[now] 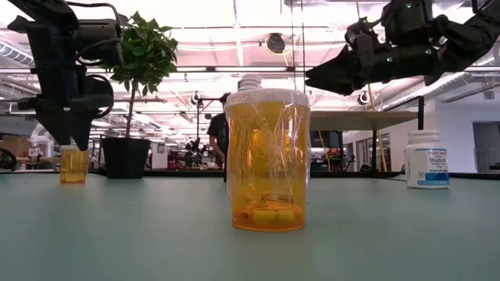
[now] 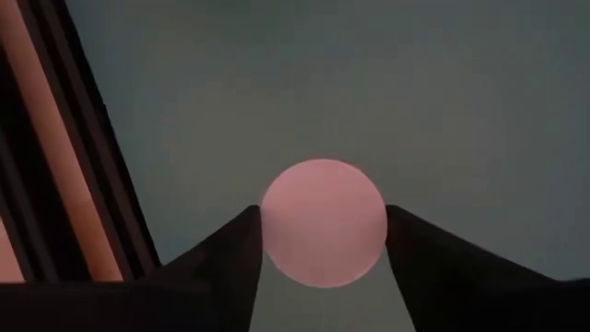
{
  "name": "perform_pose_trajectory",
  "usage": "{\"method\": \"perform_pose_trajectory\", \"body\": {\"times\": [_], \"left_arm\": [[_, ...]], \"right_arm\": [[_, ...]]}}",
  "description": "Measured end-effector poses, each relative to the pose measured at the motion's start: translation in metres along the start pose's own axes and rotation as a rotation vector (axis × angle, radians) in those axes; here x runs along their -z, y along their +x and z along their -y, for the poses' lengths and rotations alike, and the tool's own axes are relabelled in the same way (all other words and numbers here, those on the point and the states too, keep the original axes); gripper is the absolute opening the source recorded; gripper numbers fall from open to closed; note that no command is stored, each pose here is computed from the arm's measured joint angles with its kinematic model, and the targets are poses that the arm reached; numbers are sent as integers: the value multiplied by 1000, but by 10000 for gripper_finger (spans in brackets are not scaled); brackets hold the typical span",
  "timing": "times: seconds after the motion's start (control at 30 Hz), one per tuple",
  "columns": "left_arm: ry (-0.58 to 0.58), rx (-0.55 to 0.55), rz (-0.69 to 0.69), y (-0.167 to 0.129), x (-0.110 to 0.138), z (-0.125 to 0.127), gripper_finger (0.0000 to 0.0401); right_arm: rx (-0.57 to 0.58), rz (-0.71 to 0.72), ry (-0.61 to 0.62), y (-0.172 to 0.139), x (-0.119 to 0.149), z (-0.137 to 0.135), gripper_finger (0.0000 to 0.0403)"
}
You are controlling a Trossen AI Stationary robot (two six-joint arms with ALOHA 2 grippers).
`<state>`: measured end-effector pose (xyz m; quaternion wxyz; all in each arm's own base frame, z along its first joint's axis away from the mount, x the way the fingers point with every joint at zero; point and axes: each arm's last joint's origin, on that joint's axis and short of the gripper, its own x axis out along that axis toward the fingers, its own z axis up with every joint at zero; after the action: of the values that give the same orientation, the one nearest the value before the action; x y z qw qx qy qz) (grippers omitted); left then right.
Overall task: Pick and place medicine bottles onto shelf by color
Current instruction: Put the top orange medicine bottle on the shelf
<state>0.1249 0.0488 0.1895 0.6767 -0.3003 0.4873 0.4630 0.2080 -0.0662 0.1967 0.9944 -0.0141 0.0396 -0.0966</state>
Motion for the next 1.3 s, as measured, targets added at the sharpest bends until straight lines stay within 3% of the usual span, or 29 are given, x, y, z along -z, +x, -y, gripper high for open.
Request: {"method": "perform_pose_trajectory", "body": {"times": [0.2, 0.63, 1.03, 1.3], "left_arm": [[14, -1, 2, 0, 0, 0, 204], [65, 31, 14, 0, -2, 3, 269], [120, 32, 22, 0, -2, 3, 251], [119, 30, 21, 0, -2, 3, 285]], "right_arm": [[0, 0, 8, 0, 0, 0, 256], [-1, -1, 8, 0, 0, 0, 256], [-1, -1, 19, 0, 0, 0, 256], [-3, -1, 27, 0, 0, 0, 256]]}}
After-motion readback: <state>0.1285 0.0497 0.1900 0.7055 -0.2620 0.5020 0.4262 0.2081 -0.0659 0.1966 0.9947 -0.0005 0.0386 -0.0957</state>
